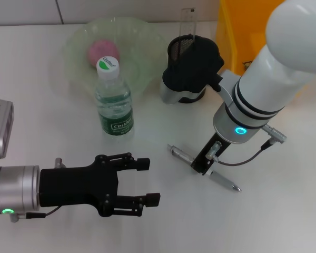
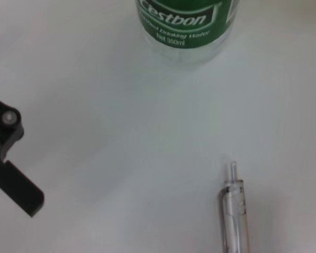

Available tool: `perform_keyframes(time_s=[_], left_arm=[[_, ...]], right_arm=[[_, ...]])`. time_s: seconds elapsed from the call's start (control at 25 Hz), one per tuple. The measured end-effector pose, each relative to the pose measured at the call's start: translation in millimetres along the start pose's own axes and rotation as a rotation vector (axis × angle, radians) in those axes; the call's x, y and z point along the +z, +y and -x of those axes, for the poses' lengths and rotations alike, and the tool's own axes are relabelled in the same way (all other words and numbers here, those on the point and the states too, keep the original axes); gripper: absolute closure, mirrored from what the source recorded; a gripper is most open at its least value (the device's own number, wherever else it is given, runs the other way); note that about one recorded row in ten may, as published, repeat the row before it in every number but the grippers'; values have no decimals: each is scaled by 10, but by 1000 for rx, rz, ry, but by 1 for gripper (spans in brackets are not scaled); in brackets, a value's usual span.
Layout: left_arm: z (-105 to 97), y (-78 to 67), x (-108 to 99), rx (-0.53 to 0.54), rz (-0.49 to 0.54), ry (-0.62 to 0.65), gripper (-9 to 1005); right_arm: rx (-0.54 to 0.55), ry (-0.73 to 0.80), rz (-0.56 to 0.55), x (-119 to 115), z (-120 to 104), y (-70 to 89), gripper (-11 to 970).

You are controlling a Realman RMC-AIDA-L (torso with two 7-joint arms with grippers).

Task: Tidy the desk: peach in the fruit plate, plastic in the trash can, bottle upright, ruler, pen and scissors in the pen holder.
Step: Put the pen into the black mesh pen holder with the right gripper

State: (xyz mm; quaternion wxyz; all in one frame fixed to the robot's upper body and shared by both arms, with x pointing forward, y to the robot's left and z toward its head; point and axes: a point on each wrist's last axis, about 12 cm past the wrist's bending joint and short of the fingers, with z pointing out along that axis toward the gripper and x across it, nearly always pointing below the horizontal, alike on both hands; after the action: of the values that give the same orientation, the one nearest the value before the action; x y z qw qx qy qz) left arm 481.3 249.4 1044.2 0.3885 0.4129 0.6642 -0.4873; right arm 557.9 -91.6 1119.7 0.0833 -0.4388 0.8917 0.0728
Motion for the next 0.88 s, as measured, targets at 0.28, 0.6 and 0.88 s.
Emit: perform_keyframes(time_s=[0.28, 0.6, 0.88], left_arm=[[-19, -11, -10, -4, 3, -1, 150], [-29, -20, -26, -8, 7, -6, 150], [-22, -18, -25, -11, 9, -12, 150]], right_arm=[[15, -62, 28, -89, -82, -44, 832], [172, -495, 130, -668, -548, -638, 808], [192, -1149, 179, -957, -1135, -1025, 786]])
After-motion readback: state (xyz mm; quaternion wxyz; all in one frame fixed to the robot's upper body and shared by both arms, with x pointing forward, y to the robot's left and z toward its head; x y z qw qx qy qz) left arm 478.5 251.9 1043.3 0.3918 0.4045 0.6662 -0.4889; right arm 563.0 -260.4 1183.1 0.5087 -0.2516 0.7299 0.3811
